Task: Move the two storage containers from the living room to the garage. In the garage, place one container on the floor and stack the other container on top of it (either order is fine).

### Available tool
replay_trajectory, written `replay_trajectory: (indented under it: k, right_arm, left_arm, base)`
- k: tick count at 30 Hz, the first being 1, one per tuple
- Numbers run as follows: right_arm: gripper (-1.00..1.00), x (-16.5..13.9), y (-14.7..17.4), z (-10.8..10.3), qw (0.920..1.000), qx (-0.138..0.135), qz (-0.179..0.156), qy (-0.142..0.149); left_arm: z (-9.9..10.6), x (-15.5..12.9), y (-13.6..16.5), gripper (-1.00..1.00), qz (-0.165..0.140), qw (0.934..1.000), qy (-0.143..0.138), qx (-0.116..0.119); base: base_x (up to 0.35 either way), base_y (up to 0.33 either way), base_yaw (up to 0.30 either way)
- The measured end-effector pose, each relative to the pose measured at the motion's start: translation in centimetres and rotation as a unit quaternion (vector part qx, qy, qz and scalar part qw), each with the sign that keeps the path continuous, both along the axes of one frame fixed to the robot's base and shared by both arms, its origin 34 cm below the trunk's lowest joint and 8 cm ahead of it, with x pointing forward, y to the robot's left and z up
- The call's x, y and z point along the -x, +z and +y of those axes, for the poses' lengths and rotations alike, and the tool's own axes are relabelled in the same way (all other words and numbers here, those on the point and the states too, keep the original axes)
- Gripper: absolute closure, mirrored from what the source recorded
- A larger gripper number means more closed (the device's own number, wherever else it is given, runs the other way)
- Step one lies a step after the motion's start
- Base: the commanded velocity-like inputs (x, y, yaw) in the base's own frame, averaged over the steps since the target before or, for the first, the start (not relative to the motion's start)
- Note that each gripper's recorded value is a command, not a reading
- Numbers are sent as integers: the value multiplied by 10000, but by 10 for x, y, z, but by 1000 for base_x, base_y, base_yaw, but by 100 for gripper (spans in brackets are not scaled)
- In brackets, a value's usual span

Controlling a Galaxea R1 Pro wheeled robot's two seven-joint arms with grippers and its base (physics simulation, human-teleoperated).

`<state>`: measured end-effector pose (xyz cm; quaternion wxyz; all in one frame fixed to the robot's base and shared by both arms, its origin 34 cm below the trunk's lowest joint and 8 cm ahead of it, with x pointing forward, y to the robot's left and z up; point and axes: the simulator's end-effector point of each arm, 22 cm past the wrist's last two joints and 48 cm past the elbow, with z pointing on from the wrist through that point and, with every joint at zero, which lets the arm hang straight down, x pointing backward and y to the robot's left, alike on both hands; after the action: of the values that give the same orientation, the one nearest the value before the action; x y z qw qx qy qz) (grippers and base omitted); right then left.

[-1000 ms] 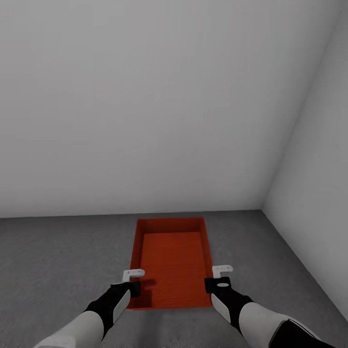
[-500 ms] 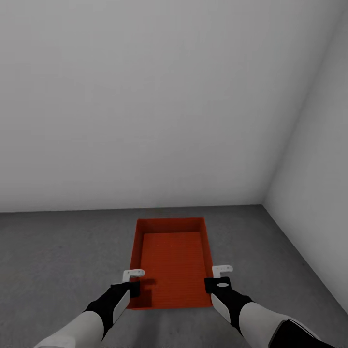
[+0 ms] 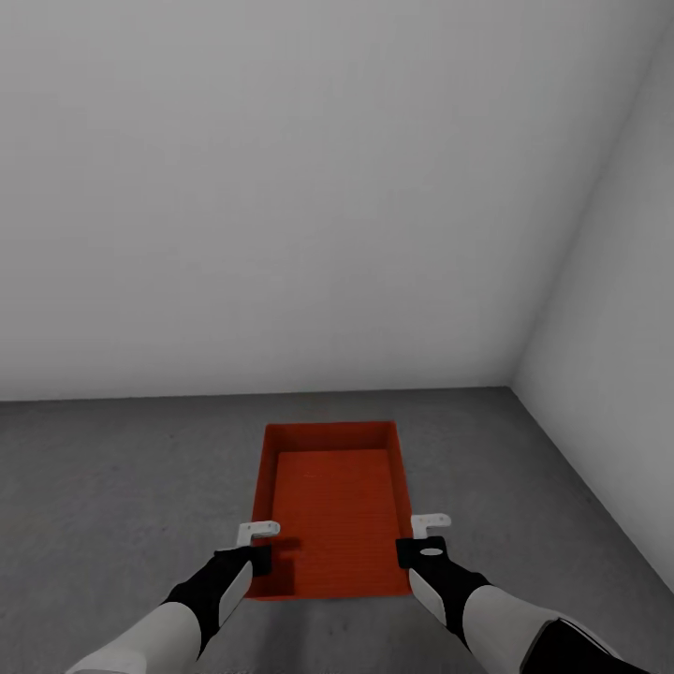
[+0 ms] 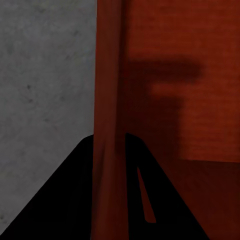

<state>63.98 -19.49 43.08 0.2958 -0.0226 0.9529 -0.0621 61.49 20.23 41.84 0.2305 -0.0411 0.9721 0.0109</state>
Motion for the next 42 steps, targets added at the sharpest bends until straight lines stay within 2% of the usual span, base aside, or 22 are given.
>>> replay_trajectory:
  k: [22, 42]
  right_arm:
    - [100, 17, -63, 0, 9999, 3, 166, 4]
    - [100, 22, -70, 0, 9997, 1, 244, 0]
  left_arm:
    - [0, 18, -62, 100, 165, 9999, 3, 2]
    - [0, 22, -69, 100, 245, 9997, 0, 0]
  base:
    - [0, 0, 0]
    - [0, 0, 0]
